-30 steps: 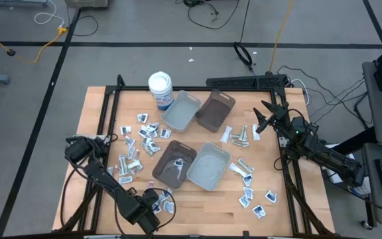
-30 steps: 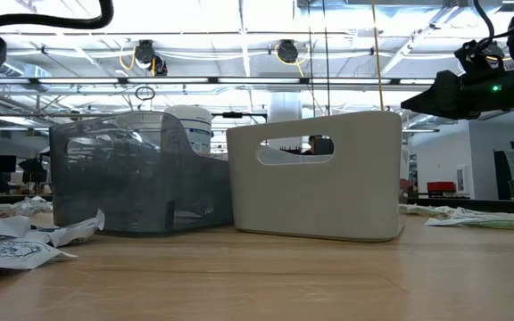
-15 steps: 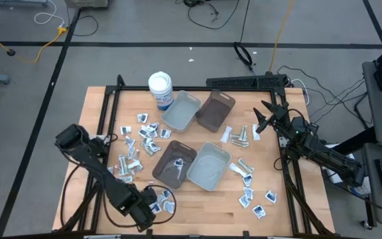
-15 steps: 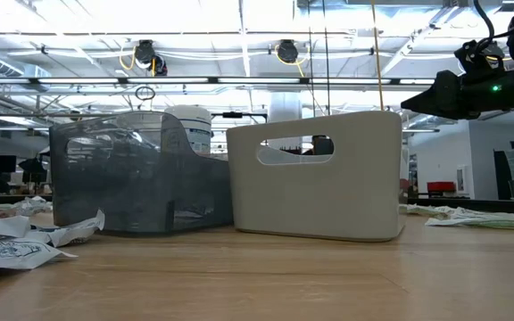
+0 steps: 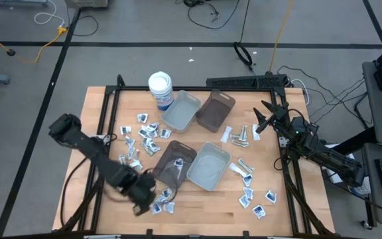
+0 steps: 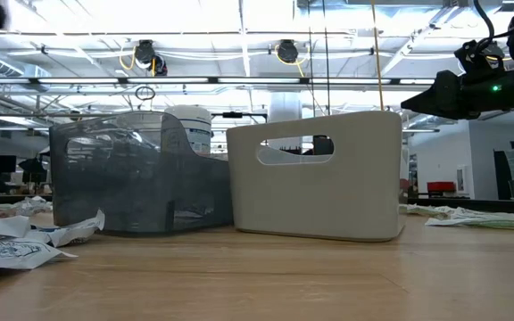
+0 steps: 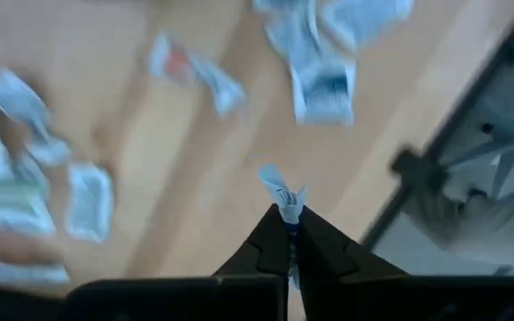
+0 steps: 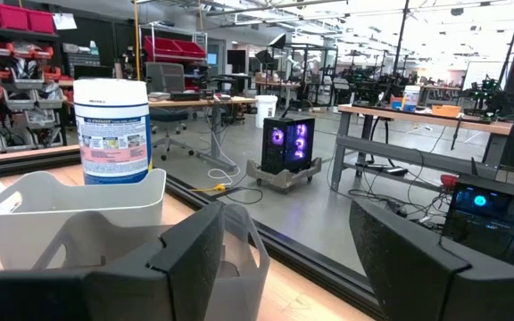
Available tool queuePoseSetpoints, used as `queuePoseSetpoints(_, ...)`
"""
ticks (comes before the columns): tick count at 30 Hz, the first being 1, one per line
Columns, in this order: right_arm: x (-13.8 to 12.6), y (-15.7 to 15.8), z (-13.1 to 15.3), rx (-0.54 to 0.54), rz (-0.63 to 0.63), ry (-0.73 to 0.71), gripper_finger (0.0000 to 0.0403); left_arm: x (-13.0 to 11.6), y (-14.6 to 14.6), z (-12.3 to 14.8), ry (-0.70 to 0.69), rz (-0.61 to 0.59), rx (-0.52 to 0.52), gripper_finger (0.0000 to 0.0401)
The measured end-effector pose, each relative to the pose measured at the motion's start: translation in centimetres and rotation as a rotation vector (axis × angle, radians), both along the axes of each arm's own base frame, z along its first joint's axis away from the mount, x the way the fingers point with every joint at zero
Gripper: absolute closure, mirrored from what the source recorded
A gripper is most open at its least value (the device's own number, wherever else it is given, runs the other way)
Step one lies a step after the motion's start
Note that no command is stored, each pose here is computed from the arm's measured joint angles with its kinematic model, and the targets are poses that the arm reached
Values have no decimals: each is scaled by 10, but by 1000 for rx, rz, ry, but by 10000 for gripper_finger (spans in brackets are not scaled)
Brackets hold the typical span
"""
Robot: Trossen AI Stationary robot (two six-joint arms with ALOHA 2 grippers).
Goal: Pick & Place First Aid Supplies
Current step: Put the blue alcohol pad into the bottom black bin
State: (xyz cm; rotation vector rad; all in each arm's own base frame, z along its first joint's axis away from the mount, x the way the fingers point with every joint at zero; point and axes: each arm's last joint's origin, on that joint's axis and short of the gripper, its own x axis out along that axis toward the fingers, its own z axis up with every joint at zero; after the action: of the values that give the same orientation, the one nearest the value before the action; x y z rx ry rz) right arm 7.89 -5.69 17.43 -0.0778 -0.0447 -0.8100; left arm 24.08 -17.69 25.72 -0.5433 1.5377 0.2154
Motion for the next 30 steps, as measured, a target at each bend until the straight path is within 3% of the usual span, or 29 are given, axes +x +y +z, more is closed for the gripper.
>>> queuePoseSetpoints(9,0,0,0,0,0,0,165,36,67,0,-41,11,22,391)
queuePoseSetpoints(17,0,0,0,-1,0,0,165,52,119,0,-71,37,45,392)
queuePoseSetpoints(21,0,0,0,0,0,0,165,57,130,-3,-83,48,66,395)
queuePoseSetpoints(30,0,0,0,0,0,0,165,84,128,-43,-40,15,79,396)
